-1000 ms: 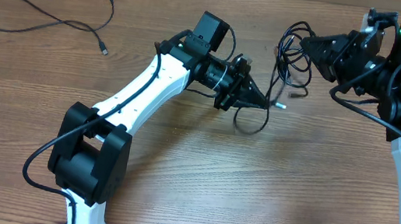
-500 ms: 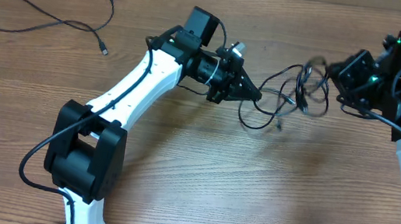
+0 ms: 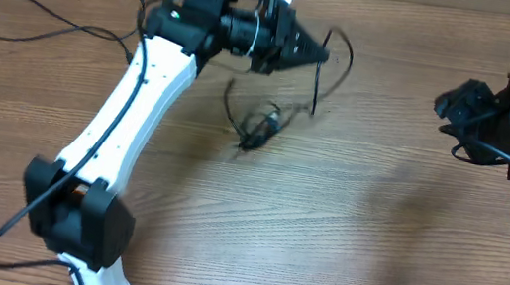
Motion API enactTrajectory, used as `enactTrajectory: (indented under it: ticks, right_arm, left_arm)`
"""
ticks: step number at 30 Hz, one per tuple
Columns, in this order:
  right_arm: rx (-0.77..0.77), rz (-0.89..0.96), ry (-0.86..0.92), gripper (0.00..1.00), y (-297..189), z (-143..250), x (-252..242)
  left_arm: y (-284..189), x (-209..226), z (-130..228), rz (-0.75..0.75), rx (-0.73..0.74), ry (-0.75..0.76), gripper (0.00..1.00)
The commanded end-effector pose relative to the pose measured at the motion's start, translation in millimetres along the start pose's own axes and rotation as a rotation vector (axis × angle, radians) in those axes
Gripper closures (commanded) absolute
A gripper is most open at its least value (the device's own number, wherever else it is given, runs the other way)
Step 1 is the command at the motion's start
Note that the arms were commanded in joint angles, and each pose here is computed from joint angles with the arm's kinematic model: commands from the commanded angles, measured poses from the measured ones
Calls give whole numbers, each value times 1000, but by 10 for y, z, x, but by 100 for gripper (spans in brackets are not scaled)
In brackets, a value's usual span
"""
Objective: Untangle cables
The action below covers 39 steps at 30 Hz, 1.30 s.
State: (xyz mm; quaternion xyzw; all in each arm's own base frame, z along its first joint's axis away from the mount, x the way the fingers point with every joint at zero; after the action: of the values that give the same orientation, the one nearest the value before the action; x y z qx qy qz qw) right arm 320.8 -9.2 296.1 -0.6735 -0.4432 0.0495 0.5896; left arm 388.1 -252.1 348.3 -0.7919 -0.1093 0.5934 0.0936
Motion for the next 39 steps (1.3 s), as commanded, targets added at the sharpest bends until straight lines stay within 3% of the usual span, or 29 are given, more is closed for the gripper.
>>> enactTrajectory:
  ticks: [1,13,27,34,39]
  right_arm:
    - [68,-141,-85,32,-103,69,202]
    - [79,-171,-92,23,-108,76,243]
    - [197,-305,-159,23,-137,243,401]
    - [257,-315,-239,23,-69,497,509]
    - [260,-369,-313,22,-80,648,707]
  left_arm:
    - [-164,-782,-9,61,-66,231,96]
    - [-532,-1966,127,210,-149,527,96]
    - [-717,-2318,43,259,-275,577,96]
    - [-846,-2635,12,367,-357,643,96]
    - [-857,-2643,-51,365,-400,579,96]
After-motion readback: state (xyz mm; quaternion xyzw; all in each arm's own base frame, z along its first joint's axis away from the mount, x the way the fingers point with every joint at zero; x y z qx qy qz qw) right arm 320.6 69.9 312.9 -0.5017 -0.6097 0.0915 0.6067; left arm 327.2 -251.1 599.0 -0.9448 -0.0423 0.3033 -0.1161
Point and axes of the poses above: each gripper's point midway between its finger pads, its own y axis out along the fingers, its own x axis along the line the jaws close on, z = x × y, the point moved 5 cm from there along -y, back along the fingers, and after that the axes turned 7 degrees about y, right-handed, at the moved point
